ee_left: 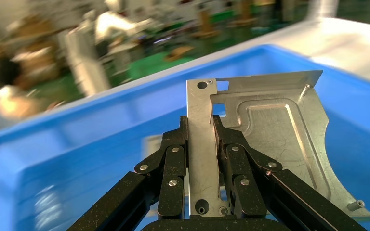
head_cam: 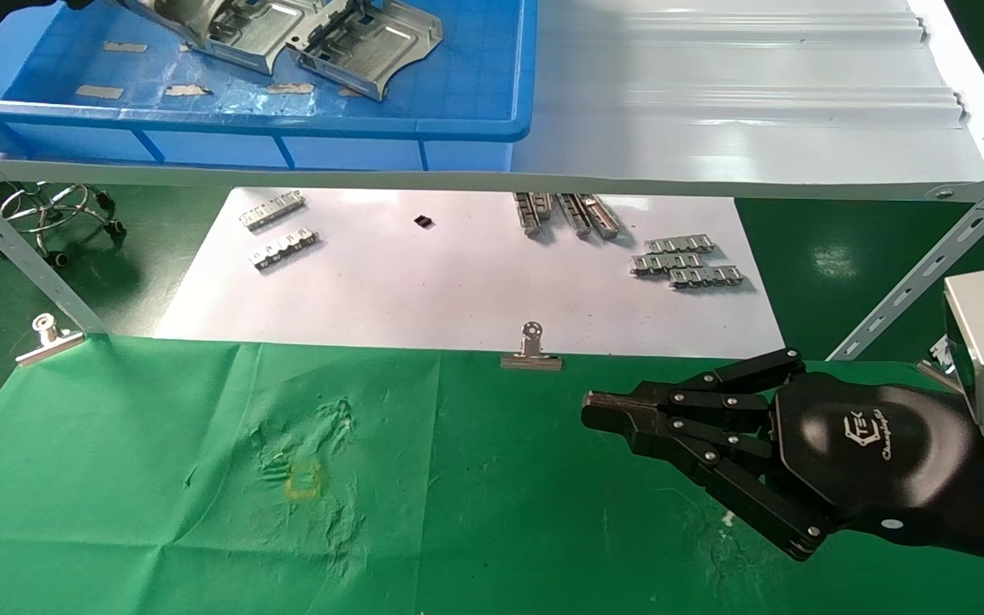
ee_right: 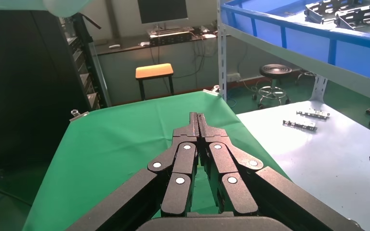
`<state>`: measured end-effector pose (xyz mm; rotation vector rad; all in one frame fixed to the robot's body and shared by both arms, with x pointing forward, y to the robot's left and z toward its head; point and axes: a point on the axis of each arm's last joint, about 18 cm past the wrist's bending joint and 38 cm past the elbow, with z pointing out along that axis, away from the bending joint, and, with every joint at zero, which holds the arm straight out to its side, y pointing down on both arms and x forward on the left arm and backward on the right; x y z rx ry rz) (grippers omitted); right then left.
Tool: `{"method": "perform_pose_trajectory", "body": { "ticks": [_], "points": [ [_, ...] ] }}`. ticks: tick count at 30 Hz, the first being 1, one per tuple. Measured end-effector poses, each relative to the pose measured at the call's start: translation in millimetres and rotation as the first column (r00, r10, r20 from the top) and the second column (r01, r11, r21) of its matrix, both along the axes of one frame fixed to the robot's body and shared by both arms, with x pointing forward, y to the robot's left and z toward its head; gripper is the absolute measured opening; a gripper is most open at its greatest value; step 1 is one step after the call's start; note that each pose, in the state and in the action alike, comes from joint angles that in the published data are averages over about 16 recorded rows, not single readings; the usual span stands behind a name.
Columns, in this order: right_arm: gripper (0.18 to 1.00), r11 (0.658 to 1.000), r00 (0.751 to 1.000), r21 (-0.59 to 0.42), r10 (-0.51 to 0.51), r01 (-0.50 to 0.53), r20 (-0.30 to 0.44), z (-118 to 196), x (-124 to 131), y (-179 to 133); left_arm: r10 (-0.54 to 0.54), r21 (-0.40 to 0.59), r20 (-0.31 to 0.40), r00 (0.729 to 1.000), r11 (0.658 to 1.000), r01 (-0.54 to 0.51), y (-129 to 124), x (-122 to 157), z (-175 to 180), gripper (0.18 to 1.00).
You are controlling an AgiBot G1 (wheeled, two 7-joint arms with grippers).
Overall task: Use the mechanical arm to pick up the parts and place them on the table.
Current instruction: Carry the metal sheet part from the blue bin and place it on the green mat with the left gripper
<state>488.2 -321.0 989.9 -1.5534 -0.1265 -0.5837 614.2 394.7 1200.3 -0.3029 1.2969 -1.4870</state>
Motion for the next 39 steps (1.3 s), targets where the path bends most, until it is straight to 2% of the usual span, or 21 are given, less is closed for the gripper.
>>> {"method": "perform_pose_trajectory", "body": {
  "ticks": [3, 6, 11, 16, 22, 29, 39],
  "points": [
    [0.192, 1.0, 1.0, 0.0, 0.0, 0.0, 0.0, 0, 0, 0, -0.097, 0.094, 0.021, 0.995, 0.991, 0.095, -11, -18, -14, 0.268],
    [0.192, 1.0, 1.0, 0.0, 0.0, 0.0, 0.0, 0, 0, 0, -0.19, 0.191, 0.034, 0.981, 0.965, 0.18, -20, -35, -29, 0.268],
    [0.192, 1.0, 1.0, 0.0, 0.0, 0.0, 0.0, 0, 0, 0, -0.306, 0.338, 0.037, 0.951, 0.9, 0.277, -31, -56, -56, 0.268],
    [0.192, 1.0, 1.0, 0.0, 0.0, 0.0, 0.0, 0, 0, 0, -0.364, 0.479, 0.003, 0.932, 0.818, 0.318, -39, -64, -89, 0.268],
    [0.192, 1.0, 1.0, 0.0, 0.0, 0.0, 0.0, 0, 0, 0, -0.356, 0.618, -0.064, 0.932, 0.72, 0.317, -43, -57, -139, 0.268],
    [0.192, 1.0, 1.0, 0.0, 0.0, 0.0, 0.0, 0, 0, 0, -0.305, 0.72, -0.141, 0.942, 0.622, 0.309, -43, -38, -198, 0.268],
    [0.192, 1.0, 1.0, 0.0, 0.0, 0.0, 0.0, 0, 0, 0, -0.207, 0.786, -0.165, 0.964, 0.563, 0.255, -38, -7, -246, 0.268]
  ]
}}
